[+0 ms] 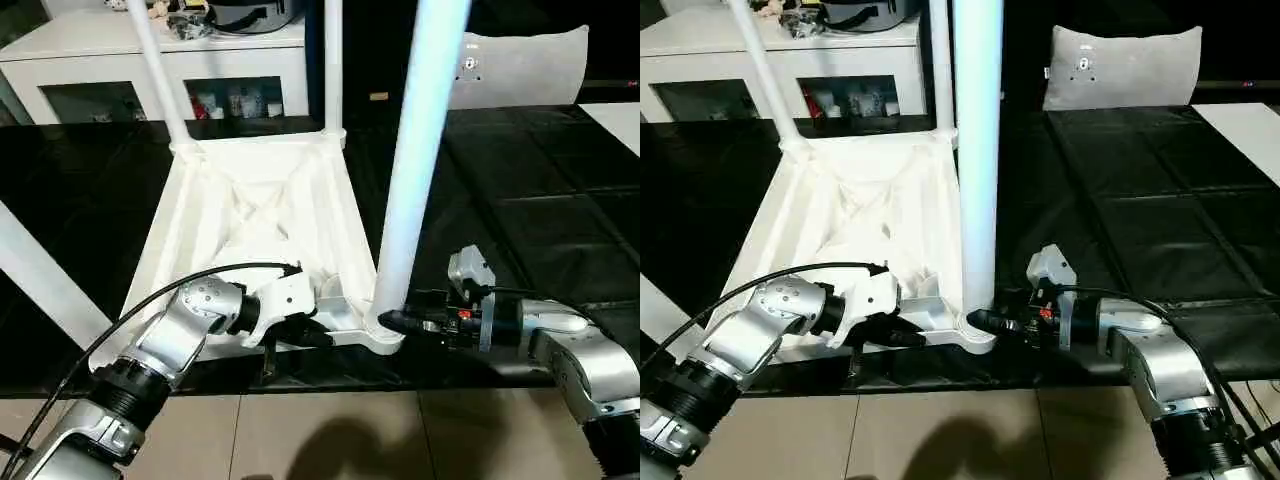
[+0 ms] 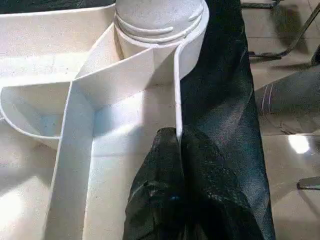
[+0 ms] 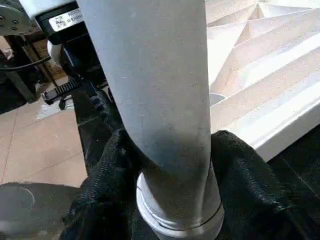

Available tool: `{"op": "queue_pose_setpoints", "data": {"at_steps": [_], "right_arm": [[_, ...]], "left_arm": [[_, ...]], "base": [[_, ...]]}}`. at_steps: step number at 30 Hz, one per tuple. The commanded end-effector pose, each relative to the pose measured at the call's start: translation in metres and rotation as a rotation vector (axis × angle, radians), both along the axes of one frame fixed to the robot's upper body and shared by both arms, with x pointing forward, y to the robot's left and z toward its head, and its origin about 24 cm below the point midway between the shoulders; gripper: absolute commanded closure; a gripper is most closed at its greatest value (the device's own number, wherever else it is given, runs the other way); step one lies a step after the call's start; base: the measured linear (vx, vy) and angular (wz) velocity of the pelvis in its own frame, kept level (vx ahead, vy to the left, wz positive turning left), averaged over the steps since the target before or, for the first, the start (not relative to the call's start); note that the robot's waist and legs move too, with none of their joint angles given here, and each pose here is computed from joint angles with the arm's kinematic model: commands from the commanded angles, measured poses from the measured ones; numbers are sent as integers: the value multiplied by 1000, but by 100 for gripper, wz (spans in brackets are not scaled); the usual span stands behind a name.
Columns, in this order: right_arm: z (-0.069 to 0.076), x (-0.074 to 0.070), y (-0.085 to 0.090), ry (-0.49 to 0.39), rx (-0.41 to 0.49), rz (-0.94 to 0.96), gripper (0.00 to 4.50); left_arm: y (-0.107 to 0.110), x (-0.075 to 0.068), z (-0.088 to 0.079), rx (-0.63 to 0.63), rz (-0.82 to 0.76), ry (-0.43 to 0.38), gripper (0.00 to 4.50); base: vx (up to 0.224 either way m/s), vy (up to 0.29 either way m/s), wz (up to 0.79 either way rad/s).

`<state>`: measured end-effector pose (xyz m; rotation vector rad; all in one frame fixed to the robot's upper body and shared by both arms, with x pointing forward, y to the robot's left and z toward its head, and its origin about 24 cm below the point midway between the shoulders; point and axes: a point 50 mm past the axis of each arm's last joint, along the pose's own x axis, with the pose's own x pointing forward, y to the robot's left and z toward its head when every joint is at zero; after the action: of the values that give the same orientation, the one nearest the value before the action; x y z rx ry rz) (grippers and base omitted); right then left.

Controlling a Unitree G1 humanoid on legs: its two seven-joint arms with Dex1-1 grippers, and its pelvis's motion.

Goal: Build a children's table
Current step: Rotate leg to tighten

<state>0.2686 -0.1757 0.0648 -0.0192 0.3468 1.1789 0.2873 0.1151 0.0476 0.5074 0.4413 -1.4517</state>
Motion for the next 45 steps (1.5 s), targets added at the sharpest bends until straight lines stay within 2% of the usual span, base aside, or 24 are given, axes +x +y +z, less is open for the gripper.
{"op": "queue_pose_setpoints", "data": {"at_steps": [1, 7, 14, 15, 17, 21, 22, 23, 25, 27, 30, 33, 37, 40, 45], "right_arm": [[0, -1, 4, 13, 16, 36, 260], [-2, -5, 7, 21, 30, 33, 262], [-15, 7, 20, 21, -27, -300, 262], [-15, 7, 20, 21, -27, -300, 262], [-20, 12, 23, 27, -53, -444, 262], [-25, 18, 28, 24, -66, -592, 262], [-25, 18, 29, 22, -55, -599, 227], [-25, 18, 31, 21, -31, -604, 193], [-23, 18, 31, 16, -3, -608, 193], [-18, 15, 26, 9, 32, -593, 165], [-16, 13, 21, -5, 24, -558, 147], [-13, 12, 13, -26, 16, -528, 105], [-9, 10, 4, -51, 5, -496, 97], [1, 6, -14, -80, -27, -378, 60], [9, 4, -17, -90, -39, -242, 49]], "left_arm": [[-6, -5, -1, 26, -62, 11, 450], [-8, -4, -1, 12, -49, 20, 450], [-23, 12, 3, -55, 177, 5, 450], [-23, 12, 3, -55, 177, 5, 450], [-32, 19, 4, -89, 287, -2, 450], [-44, 26, 3, -117, 403, -6, 450], [-45, 26, 3, -118, 407, -7, 450], [-47, 25, 2, -117, 409, -8, 450], [-48, 25, 2, -110, 398, -19, 450], [-42, 25, 2, -79, 369, -52, 450], [-39, 25, 1, -71, 351, -59, 450], [-35, 24, 1, -59, 340, -60, 450], [-31, 23, 0, -51, 340, -58, 450], [-23, 17, -1, -31, 251, -45, 450], [-16, 13, 1, -14, 149, -57, 450]], "base": [[0, 0, 0], [0, 0, 0], [0, 0, 0], [0, 0, 0], [0, 0, 0], [0, 0, 0], [0, 0, 0], [0, 0, 0], [0, 0, 0], [0, 0, 0], [0, 0, 0], [0, 0, 0], [0, 0, 0], [0, 0, 0], [0, 0, 0]]}}
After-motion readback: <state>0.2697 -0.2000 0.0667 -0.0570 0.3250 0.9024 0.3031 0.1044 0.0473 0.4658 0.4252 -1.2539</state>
